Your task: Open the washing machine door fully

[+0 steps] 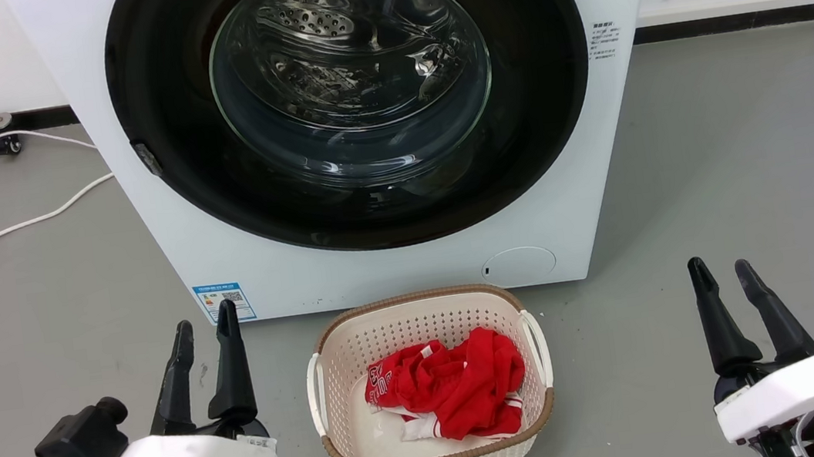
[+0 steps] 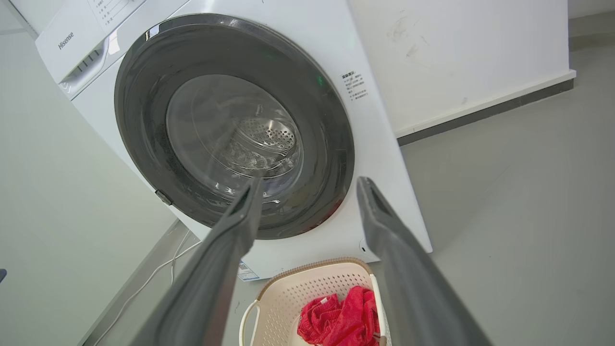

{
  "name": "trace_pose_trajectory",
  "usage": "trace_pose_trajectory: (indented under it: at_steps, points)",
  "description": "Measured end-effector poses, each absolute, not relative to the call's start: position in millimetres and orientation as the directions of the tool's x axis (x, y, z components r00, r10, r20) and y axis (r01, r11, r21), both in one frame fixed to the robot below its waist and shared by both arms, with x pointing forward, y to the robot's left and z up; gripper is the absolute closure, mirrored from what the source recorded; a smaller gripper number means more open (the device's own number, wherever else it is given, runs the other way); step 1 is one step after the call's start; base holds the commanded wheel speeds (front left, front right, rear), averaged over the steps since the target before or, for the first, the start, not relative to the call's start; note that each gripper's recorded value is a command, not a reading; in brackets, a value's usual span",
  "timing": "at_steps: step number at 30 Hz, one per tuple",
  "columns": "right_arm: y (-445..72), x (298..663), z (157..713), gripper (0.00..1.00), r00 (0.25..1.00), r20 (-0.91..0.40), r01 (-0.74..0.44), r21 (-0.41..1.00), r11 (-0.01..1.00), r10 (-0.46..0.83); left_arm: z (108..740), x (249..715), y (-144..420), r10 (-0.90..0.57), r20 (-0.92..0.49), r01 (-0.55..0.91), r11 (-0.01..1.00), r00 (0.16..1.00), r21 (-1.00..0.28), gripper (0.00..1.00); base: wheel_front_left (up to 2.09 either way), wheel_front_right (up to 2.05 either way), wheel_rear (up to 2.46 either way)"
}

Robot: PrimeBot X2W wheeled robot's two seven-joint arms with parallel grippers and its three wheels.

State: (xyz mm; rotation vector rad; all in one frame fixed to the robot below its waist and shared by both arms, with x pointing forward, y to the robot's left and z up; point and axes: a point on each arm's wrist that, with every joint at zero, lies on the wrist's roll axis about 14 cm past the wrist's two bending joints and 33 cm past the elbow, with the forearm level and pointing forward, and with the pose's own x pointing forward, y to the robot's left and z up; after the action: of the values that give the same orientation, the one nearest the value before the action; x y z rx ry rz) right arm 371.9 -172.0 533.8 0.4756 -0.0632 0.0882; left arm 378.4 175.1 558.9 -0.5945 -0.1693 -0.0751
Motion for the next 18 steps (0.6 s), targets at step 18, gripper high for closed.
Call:
trace_pose_trajectory:
  at_steps: [18]
  points:
    - [-165.5, 369.9, 535.0, 0.0, 0.992, 0.071, -0.118, 0.266, 0.957, 0.102, 565.1, 375.2, 169.6, -0.045, 0.212, 0.116, 0.936, 0.976, -0.334, 0.0, 0.0, 0.0, 0.0]
